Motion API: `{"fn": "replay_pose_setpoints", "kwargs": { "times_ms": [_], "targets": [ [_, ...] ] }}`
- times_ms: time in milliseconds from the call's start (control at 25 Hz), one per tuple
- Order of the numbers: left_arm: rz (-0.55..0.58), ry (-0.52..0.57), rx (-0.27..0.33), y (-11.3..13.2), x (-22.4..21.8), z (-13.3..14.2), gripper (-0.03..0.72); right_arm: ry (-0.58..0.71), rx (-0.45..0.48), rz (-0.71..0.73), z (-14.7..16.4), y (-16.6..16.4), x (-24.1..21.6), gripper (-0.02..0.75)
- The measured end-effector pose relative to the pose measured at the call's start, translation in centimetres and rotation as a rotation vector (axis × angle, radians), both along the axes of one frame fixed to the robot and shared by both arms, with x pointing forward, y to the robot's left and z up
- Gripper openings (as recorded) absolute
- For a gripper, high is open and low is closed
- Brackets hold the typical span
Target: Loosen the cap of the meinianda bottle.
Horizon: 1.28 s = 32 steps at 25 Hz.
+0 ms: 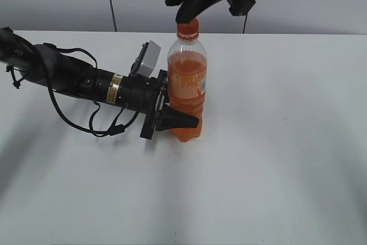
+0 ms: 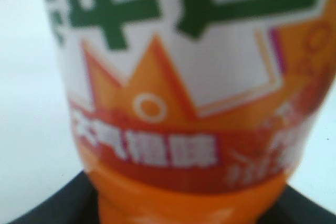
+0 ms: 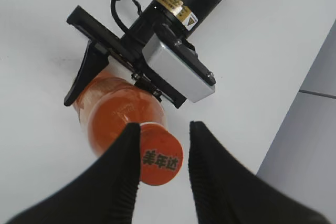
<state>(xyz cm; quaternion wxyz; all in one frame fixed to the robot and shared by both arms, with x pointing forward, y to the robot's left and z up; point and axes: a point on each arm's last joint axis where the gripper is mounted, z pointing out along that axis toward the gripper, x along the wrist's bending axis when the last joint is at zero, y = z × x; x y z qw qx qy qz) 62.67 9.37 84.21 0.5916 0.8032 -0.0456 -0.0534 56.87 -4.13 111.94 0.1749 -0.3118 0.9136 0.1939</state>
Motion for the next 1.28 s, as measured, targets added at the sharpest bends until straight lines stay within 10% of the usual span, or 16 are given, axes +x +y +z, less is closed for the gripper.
{"fn": "replay_pose_setpoints", "kwargs": {
  "times_ms": [480,880,1280],
  "targets": [
    [0.003,0.004,0.000,0.00,0.01,0.01,0.394,0.365,0.178,-0.675,0.73,-0.10,-0.33,0.251],
    [0.006,0.007,-0.001,-0.01,0.04,0.02,0.394,0.665,0.311,-1.298,0.69,-0.34,-0.14,0.477],
    [0.009,0.009,-0.002,-0.02,0.05,0.03,0.394,0.789,0.397,-1.635,0.77,-0.66,0.11,0.492]
  ]
}}
